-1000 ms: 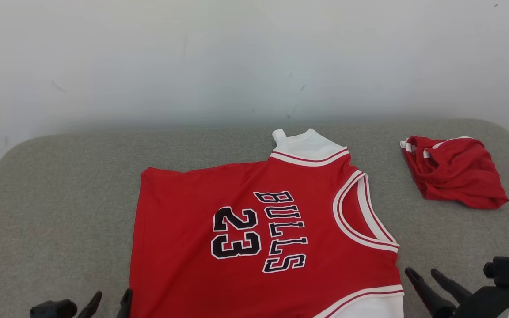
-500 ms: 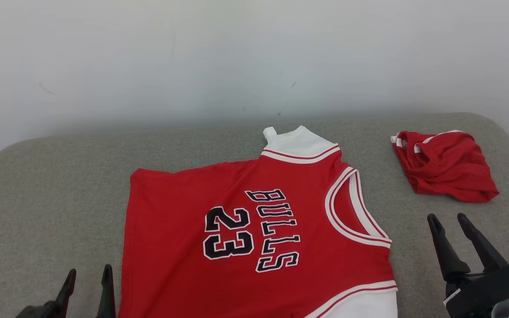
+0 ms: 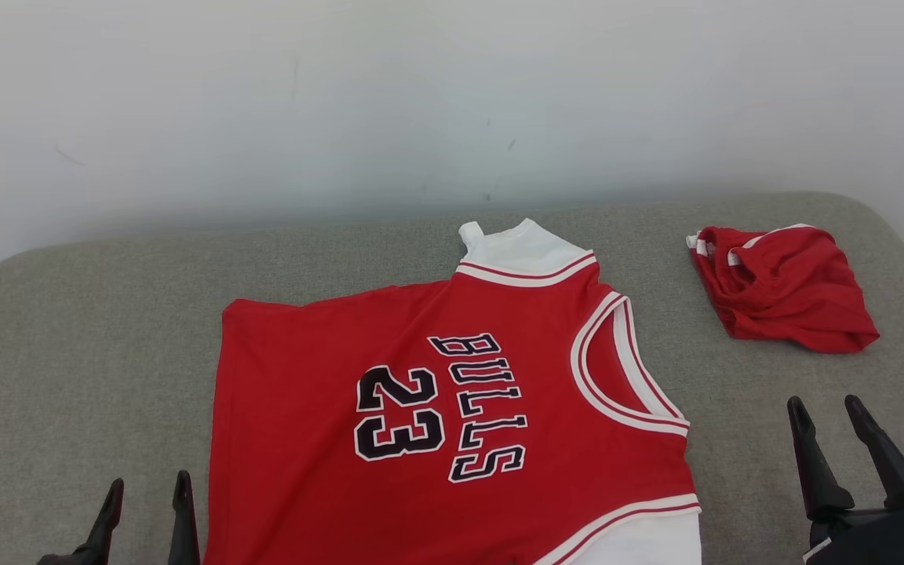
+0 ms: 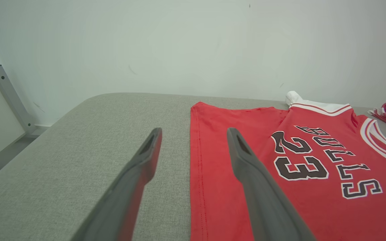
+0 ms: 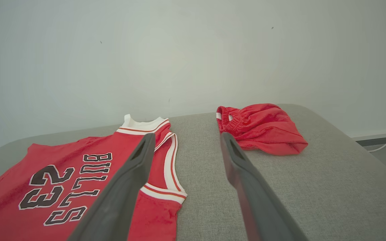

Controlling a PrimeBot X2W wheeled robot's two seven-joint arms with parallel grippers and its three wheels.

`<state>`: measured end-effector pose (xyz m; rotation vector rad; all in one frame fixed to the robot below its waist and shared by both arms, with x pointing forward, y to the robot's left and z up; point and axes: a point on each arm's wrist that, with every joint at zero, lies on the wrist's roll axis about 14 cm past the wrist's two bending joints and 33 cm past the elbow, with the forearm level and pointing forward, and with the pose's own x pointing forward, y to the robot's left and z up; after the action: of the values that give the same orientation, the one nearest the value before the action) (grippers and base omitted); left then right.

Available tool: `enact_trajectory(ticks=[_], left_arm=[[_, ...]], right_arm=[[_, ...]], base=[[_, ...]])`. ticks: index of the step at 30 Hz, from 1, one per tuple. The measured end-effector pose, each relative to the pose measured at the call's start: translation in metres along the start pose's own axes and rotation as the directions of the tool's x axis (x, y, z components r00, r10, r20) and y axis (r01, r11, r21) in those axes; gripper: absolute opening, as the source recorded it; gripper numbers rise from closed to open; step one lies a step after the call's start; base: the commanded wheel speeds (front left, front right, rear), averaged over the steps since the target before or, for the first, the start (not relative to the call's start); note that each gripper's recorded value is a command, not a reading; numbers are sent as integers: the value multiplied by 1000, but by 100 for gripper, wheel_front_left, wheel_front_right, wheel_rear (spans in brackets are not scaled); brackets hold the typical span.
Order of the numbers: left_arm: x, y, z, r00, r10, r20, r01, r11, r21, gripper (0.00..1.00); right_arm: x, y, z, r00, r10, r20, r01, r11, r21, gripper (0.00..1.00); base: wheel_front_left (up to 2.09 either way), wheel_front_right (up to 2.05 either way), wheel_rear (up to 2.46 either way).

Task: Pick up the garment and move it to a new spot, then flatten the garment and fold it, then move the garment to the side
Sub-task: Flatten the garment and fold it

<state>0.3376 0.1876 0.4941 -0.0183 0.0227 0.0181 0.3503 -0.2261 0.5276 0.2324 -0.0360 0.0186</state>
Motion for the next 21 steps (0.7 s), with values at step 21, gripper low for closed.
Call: enact_trajectory(ticks=[21], left_arm=[[-3,-5,-9,999,8,-50,-5,999,47,100]], right_arm=[[-10,-5,-17,999,-30,-31,28,999,-43,100]], base=[[0,0,0]])
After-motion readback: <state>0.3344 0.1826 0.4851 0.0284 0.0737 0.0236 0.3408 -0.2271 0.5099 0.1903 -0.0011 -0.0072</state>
